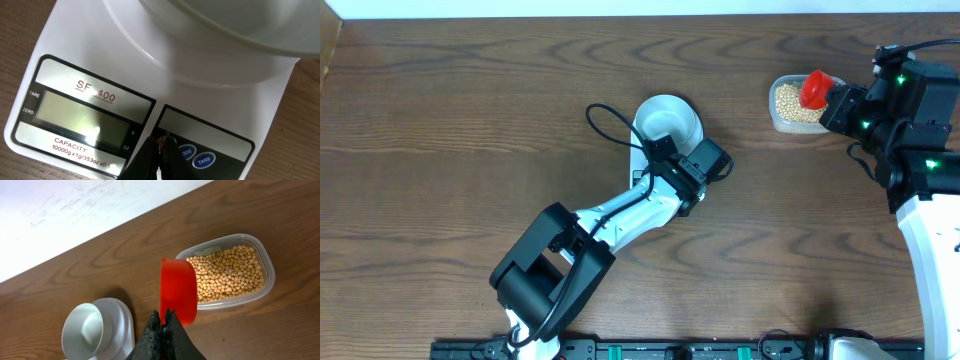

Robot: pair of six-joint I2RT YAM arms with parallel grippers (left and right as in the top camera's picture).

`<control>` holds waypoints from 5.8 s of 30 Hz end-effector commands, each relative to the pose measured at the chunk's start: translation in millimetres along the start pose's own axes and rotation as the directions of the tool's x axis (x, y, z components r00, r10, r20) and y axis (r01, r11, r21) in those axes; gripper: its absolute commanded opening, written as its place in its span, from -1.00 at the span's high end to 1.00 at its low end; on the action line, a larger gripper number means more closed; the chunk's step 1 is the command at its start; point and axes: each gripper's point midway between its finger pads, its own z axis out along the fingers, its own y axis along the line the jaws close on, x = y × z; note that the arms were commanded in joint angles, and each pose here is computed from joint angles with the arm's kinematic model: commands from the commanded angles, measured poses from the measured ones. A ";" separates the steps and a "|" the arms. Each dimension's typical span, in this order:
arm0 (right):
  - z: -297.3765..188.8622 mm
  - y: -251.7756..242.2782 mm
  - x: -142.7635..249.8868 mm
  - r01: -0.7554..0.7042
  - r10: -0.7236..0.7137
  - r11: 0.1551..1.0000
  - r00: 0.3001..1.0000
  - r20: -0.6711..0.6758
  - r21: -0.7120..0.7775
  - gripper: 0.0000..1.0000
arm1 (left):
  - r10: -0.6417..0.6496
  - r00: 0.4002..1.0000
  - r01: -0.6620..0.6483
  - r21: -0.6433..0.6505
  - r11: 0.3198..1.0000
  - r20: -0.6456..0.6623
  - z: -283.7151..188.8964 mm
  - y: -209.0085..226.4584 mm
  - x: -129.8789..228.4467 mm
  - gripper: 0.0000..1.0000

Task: Scoop item into bowl and weigh 50g on scale

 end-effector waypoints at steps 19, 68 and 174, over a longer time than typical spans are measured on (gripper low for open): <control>-9.0 2.6 -13.8 0.020 -0.020 1.000 0.999 0.041 0.003 0.97 | 0.018 1.000 -0.018 -0.036 0.999 0.010 11.7 6.8 4.0 0.85; -8.9 2.7 -14.2 0.020 -0.020 1.000 0.999 0.043 0.002 0.97 | 0.050 0.998 -0.054 -0.094 0.994 -0.046 24.3 21.0 19.6 0.85; -4.8 -6.8 -14.7 0.000 -0.002 0.999 0.999 0.048 0.051 0.97 | 0.109 0.992 -0.102 -0.095 0.990 0.069 16.7 12.5 7.8 0.85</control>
